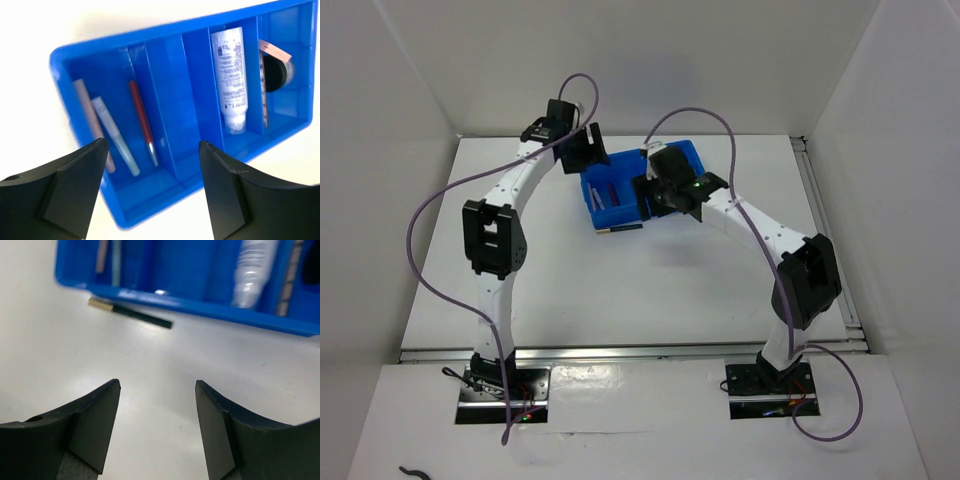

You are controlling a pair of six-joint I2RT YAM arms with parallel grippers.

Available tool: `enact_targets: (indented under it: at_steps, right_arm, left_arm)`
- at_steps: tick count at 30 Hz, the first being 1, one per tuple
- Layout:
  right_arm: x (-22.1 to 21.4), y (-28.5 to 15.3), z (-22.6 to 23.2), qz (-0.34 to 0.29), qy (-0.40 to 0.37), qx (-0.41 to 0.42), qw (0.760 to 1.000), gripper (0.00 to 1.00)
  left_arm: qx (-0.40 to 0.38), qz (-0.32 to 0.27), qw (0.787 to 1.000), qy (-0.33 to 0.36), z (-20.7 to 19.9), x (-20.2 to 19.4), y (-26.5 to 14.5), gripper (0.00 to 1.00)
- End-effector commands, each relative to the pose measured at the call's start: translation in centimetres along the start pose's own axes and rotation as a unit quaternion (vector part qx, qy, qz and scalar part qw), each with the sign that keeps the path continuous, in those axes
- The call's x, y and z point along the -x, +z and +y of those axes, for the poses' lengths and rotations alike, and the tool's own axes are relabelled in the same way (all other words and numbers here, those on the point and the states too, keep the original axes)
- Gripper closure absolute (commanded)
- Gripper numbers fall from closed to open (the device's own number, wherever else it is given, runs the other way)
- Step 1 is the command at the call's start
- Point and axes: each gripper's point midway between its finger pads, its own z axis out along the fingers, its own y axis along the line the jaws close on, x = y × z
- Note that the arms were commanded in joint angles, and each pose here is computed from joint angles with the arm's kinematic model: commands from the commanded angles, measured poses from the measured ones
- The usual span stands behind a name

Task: Organize the makeup

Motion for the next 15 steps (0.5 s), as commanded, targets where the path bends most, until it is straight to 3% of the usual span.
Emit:
enact_targets:
  at_steps: [1, 3, 6, 10, 15]
  right_arm:
    - [0.0, -1.7, 5.7, -0.031, -0.07, 0.084, 0.994, 0.3]
    - [-2.0, -0.3, 6.7, -0.009, -0.096, 0.087, 0.991, 0.28]
    - [-2.2, 0.8, 9.1, -0.025, -0.111, 0.118, 0.986, 0.27]
    - [-2.6, 3.3, 10.2, -0.027, -0.114, 0.127, 0.985, 0.27]
    - [-2.6, 6.6, 10.2, -0.021, -0.115, 0.132, 0.984, 0.2]
  left_arm:
    - [-0.011, -0.062, 0.998, 0.025, -2.6, 3.0, -7.5, 0.14]
    - [-0.003, -0.056, 0.998, 0.023, -2.1, 1.8, -8.7, 0.16]
    - [0.002, -0.07, 0.997, 0.03, -2.1, 1.0, -12.3, 0.17]
    - [0.039, -0.024, 0.999, 0.006, 1.1, -3.6, -14.1, 0.19]
    - [0.046, -0.047, 0.998, 0.002, 3.1, -6.3, -16.9, 0.22]
